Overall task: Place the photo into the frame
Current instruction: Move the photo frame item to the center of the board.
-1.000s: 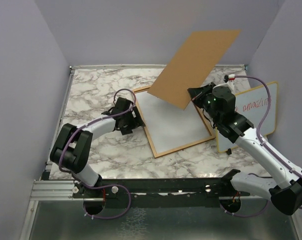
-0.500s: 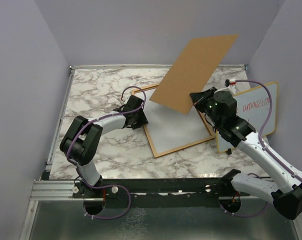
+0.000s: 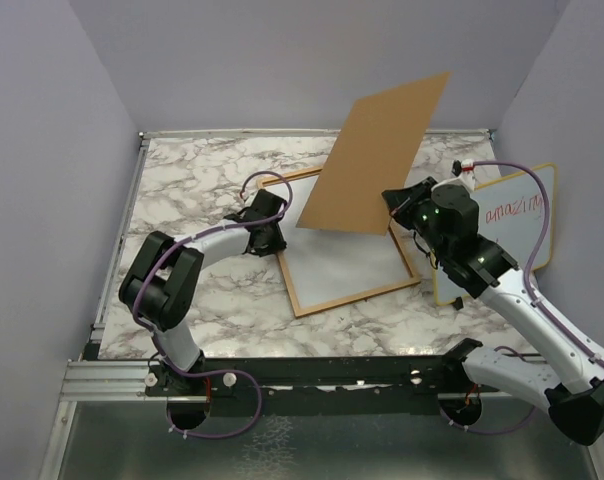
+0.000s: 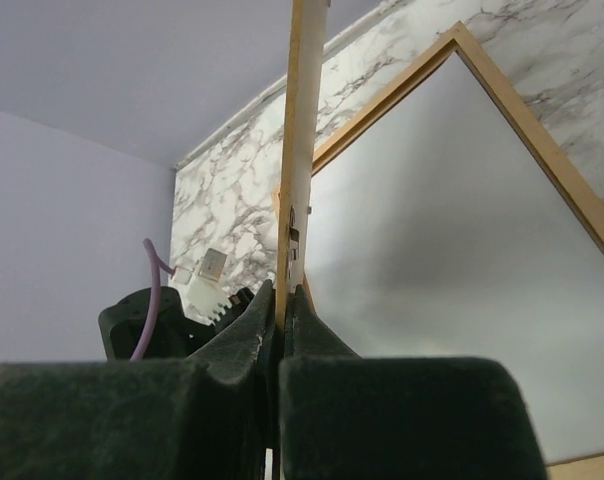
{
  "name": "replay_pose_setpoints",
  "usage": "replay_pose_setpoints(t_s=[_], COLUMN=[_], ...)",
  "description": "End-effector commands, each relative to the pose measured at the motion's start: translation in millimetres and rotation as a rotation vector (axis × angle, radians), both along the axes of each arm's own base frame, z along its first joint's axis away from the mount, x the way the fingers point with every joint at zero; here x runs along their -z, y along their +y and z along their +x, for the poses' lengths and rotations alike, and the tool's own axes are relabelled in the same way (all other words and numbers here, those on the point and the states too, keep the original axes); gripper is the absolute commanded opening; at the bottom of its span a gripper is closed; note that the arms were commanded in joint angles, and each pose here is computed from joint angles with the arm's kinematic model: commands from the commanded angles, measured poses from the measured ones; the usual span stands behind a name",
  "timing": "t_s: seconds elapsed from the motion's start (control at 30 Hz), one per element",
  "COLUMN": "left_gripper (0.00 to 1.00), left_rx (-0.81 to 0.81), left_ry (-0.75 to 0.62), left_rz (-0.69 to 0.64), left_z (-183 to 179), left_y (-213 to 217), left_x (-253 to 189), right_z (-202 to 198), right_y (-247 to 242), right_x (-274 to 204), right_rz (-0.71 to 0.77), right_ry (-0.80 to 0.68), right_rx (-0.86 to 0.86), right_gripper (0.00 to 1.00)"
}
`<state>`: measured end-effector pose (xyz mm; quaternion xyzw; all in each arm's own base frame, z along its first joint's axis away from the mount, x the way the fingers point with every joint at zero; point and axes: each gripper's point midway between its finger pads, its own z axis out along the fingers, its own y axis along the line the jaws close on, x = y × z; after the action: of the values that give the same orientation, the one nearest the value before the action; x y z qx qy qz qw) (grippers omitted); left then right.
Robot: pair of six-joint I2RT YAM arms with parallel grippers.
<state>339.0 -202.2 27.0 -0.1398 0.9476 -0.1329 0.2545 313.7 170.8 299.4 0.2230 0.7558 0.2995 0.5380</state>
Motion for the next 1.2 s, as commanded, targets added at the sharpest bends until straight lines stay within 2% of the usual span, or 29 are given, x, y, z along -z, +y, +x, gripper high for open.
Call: replay_pose_setpoints(t_s=[0.0,0.33,0.43,0.6,0.67,0.87,1.03,1.17], left_gripper=[0.31,0.33,0.36,0.47,0.47,0.49,0.60,0.65], left_rx=[-0.004,-0.067,-0.055,-0.032,-0.032,-0.041,0.010,0.070], left_ry=[0.085,0.055,0.042,0.022,0.010,-0.139,-0.257,-0.315], left_rz=[0.189,0.170,0.166,0.140,0.138,0.040,-0.126,-0.215], left_z=[-13,-2,2,9,12,30,37,32], left_y=[52,104,105,99,99,86,58,31], left_x=[17,-19,-31,-47,-56,-128,-194,-225], right_z=[-7,-34,-43,-55,-57,-58,-54,-49], right_y=[-2,13,12,13,14,15,22,24], right_x=[-32,-24,-28,-41,-41,-45,-52,-55], right_rz=[0.039,-0.022,-0.057,-0.121,-0.152,-0.228,-0.253,-0.283], right_ry=[-0.088,-0.047,-0.043,-0.062,-0.054,-0.070,-0.082,-0.074], right_rx=[-0.021,-0.199,-0.236,-0.312,-0.335,-0.381,-0.416,-0.425], right_gripper=[0.01,0.00,0.01,0.00,0.00,0.01,0.01,0.01])
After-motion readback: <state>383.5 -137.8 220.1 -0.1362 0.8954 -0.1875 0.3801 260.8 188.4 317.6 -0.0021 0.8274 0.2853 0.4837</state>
